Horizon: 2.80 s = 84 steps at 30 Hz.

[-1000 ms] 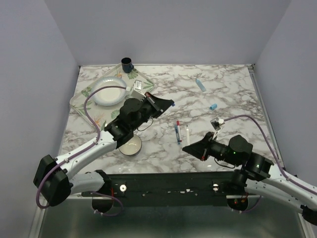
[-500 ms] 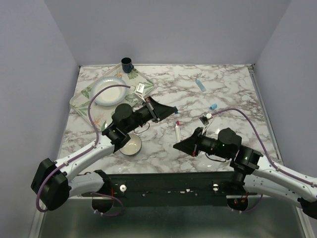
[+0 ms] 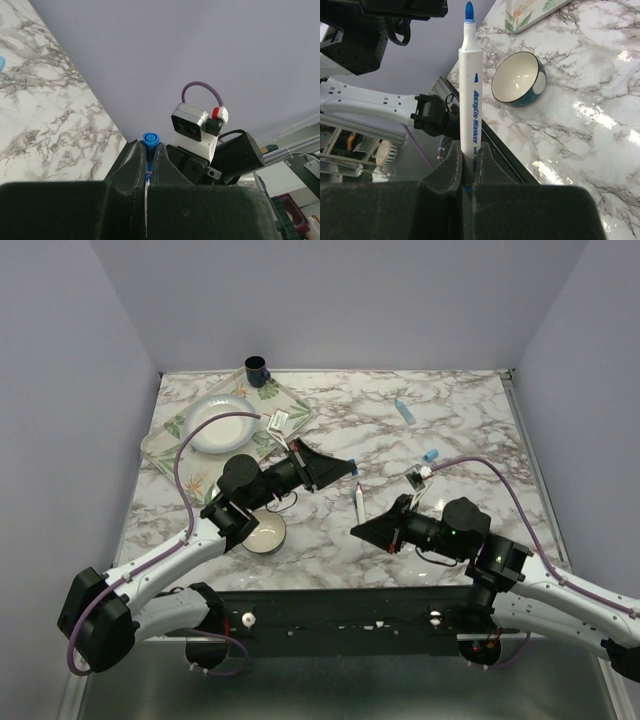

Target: Insert the pens into the pen caps

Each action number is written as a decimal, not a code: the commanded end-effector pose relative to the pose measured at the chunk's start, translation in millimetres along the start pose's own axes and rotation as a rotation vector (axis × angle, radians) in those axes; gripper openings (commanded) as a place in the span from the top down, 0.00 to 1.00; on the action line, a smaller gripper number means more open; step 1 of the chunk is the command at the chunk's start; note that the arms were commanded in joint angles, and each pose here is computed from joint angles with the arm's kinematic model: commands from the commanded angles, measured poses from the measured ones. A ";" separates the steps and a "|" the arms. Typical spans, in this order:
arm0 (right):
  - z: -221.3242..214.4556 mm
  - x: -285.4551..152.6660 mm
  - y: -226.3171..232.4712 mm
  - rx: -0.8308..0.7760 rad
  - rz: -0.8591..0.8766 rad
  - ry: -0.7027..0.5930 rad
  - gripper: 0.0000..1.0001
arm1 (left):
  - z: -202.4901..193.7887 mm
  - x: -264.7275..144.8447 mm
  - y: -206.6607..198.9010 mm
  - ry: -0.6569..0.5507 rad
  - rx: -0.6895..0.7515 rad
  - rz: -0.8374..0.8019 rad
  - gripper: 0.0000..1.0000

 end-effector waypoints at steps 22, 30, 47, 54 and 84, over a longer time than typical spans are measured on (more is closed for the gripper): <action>19.7 2.9 6.0 -0.011 -0.011 -0.052 0.99 | -14.2 -4.1 0.8 0.053 -0.007 -0.048 1.00; 20.8 6.1 4.9 -0.009 -0.021 -0.051 0.99 | -22.5 -6.1 3.0 0.085 -0.009 -0.055 1.00; 39.4 7.9 -16.6 -0.082 -0.182 -0.094 0.99 | -37.8 -8.9 11.6 0.145 0.075 0.037 1.00; 56.0 7.1 -18.8 -0.191 -0.218 -0.131 0.99 | -43.6 -5.2 3.1 0.191 0.107 0.037 1.00; 41.9 -17.7 61.8 -0.242 0.269 -0.096 0.99 | -14.9 -4.3 -83.7 0.198 0.386 -0.188 0.32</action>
Point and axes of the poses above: each gripper's point midway between its finger pads, its own x axis out along the fingers, its own y axis along the line the jaws close on, z = x × y, the point moved 1 cm from there along -x, back along the fingers, and after that the axes turned 4 degrees about -x, right-handed, at the moved point
